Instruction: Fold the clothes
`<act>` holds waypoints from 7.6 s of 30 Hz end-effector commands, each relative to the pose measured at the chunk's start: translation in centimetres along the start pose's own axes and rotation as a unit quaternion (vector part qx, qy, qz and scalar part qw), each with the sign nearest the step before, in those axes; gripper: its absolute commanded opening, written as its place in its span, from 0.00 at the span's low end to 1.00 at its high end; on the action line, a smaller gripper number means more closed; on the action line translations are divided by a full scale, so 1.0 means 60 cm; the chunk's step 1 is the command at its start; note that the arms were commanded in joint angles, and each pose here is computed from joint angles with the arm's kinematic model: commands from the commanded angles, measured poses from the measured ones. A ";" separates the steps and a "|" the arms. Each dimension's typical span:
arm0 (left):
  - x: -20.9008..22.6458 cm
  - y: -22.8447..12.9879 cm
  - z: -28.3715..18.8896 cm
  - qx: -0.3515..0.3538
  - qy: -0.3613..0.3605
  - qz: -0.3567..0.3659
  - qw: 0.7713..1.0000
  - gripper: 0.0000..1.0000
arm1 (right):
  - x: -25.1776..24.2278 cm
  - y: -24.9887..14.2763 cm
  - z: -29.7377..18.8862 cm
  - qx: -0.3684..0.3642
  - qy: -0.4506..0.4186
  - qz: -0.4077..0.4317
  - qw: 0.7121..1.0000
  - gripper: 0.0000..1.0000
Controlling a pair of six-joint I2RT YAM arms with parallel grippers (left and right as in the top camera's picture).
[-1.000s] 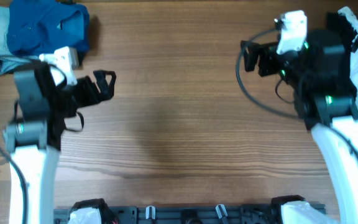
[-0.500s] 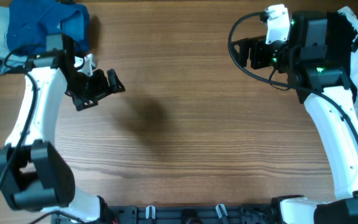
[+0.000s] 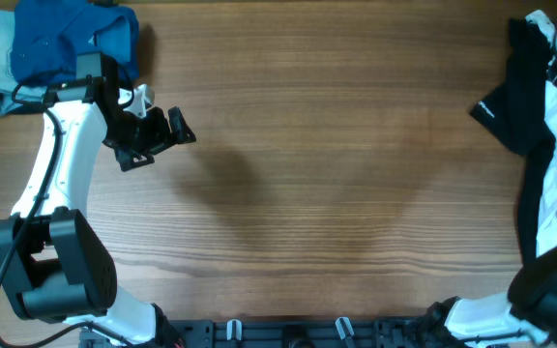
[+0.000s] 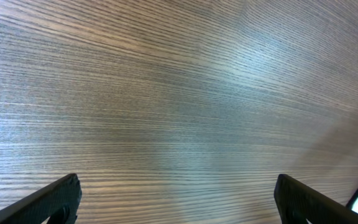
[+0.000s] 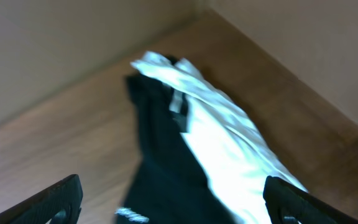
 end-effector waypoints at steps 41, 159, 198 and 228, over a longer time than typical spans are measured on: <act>-0.009 0.014 -0.006 -0.024 -0.011 0.009 1.000 0.73 | -0.123 -0.013 0.205 0.035 -0.024 0.034 0.999 0.04; -0.013 0.055 -0.162 -0.152 -0.024 -0.015 0.988 0.86 | 0.461 -0.227 -0.123 0.336 0.306 -0.254 0.854 1.00; -0.196 0.113 0.219 -0.089 -0.008 0.280 0.956 0.04 | 0.424 -0.184 -0.099 0.314 0.305 -0.202 0.876 0.98; -0.267 0.096 -0.026 -0.216 -0.024 0.293 0.931 0.73 | 0.422 -0.189 -0.103 0.315 0.320 -0.229 0.864 0.99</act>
Point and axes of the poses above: each gripper's point midway between its finger pads, its own z axis out along the fingers, its own x axis along the line the jaws close on, y = z × x, the point moved 8 cm from there along -z, back along the fingers, and after that the axes turned 2 degrees about z, right-handed, at the moved point
